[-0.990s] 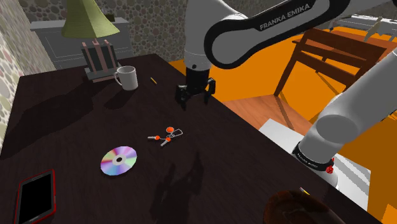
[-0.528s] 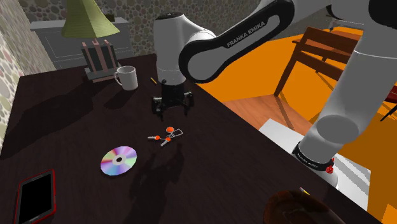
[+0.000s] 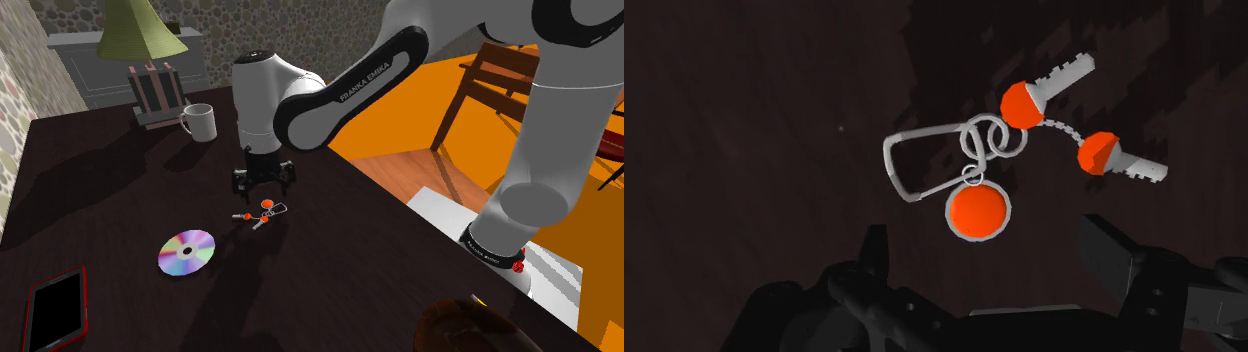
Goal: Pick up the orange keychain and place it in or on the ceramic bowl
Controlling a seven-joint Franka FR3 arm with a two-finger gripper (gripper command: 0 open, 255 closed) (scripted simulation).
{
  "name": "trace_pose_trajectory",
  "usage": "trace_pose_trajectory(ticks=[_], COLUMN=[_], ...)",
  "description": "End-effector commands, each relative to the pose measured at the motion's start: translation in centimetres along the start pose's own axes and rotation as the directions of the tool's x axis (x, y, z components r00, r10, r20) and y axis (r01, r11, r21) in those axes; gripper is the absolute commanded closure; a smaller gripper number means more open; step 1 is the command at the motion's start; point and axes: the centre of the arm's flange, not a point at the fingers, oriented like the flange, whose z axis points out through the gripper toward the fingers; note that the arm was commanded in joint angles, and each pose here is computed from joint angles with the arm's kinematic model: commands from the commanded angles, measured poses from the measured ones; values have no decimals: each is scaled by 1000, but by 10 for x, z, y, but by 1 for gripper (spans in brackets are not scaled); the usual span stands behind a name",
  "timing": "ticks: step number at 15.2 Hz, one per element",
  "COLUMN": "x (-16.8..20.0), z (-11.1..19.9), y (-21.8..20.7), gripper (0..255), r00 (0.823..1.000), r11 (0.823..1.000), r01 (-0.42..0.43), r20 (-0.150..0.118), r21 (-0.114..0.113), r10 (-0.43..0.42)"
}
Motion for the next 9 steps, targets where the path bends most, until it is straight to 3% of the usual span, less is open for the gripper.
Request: trace_pose_trajectory(ticks=[1, 8, 9], x=[-1, -1, -1], z=[9, 9, 9], y=[0, 0, 0], gripper=[0, 0, 255], r00=[1000, 1000, 1000], r11=[1000, 1000, 1000], r01=[0, 0, 0], r20=[0, 0, 0], r21=[0, 0, 0], r10=[0, 0, 0])
